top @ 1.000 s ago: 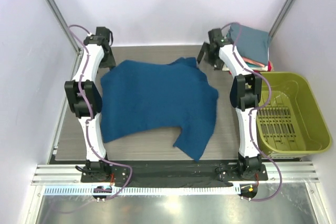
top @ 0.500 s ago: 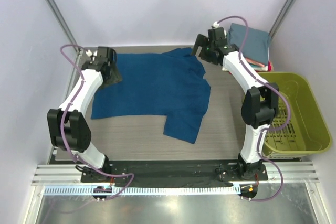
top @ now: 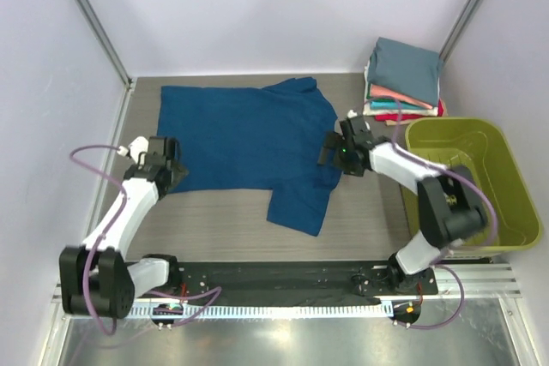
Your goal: Fold and stack the t-shirts
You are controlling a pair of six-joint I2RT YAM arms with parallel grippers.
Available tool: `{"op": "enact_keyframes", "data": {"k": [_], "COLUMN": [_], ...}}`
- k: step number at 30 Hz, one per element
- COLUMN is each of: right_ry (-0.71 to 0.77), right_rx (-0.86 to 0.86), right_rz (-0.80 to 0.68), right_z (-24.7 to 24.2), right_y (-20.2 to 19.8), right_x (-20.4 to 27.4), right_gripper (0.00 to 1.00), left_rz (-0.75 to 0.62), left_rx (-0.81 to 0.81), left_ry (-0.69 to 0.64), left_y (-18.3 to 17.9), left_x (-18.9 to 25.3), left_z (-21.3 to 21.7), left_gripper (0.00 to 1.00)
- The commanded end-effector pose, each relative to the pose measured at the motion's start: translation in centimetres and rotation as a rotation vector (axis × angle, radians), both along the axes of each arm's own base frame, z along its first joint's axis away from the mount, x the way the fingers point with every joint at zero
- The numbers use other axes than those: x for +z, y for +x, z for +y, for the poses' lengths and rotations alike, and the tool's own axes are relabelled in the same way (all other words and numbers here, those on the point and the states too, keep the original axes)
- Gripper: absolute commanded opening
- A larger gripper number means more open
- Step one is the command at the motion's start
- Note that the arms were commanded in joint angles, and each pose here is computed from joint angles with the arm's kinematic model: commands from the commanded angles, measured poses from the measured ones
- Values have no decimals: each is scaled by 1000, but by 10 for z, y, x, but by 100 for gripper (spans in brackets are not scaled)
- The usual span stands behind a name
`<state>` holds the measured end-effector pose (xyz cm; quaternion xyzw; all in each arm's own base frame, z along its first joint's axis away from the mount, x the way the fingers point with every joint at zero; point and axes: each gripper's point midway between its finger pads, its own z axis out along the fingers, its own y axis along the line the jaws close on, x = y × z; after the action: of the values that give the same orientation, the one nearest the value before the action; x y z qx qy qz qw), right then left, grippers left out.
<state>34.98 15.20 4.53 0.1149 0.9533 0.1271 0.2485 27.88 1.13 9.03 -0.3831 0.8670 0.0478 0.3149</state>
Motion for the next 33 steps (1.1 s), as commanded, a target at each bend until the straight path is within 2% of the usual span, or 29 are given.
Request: {"op": "enact_keyframes", "data": {"k": [1, 3, 7, 13, 27, 33], "right_ry": [70, 83, 124, 169, 265, 322], "right_rx": [-72, -66, -55, 3, 43, 59], "right_rz": [-209, -249, -204, -175, -118, -87], "right_z": [-1, -1, -2, 1, 10, 24], "right_y": [-2, -17, -54, -83, -114, -128], "right_x": [48, 58, 42, 35, 17, 11], "right_gripper": [98, 98, 99, 99, 98, 94], "left_rz": [-146, -183, -157, -155, -113, -101], "left_rx": [181, 211, 288, 359, 423, 428], "left_ry": [33, 14, -10, -47, 8, 9], "left_y": [-5, -7, -17, -7, 7, 11], "left_x": [13, 9, -13, -24, -44, -54], "left_z": [25, 26, 38, 54, 70, 75], "left_gripper": [63, 64, 64, 62, 55, 46]}}
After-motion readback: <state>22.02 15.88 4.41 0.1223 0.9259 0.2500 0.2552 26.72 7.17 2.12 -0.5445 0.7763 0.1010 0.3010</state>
